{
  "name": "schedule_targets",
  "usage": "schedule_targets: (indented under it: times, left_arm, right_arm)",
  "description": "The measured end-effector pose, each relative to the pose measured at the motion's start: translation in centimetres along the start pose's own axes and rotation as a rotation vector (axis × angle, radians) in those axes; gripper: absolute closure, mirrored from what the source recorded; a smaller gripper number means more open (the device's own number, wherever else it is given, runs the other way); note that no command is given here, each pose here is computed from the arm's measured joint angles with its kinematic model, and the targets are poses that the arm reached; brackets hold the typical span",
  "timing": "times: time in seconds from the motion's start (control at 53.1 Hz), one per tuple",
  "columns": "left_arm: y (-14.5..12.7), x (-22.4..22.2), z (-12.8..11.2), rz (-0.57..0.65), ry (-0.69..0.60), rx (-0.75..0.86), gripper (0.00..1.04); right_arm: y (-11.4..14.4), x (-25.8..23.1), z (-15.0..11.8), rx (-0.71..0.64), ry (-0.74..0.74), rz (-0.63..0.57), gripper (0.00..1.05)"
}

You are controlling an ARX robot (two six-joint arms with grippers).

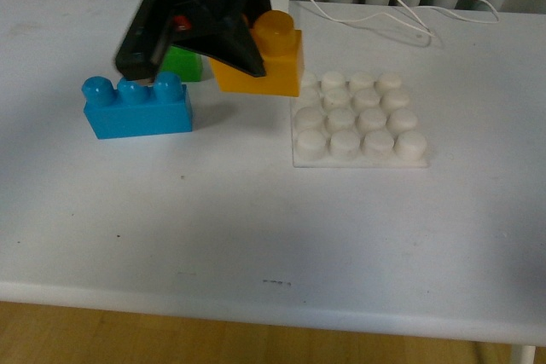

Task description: Insert yellow block into base center

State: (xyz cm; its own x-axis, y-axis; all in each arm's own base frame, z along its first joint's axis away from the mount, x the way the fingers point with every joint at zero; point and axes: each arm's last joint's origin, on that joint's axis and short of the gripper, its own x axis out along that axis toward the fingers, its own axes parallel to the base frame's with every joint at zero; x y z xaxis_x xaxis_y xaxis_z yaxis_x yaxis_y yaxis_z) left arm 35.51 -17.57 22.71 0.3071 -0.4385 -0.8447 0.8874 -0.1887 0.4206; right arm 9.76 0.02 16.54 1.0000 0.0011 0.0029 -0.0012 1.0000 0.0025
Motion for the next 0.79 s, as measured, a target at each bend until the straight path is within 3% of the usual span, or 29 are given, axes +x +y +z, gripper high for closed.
schedule_targets:
  times: [0.245,0.792]
  left_arm:
    - [3.1,3.8,1.6,0.006,-0.006,-0.021,0.73]
    - [5.0,7.7,3.3,-0.022,-0.032,-0.072,0.73]
  right_arm:
    - [0.0,0.0,0.0,0.000,0.000,0.000,0.09]
    - [0.0,0.0,0.0,0.000,0.000,0.000,0.09]
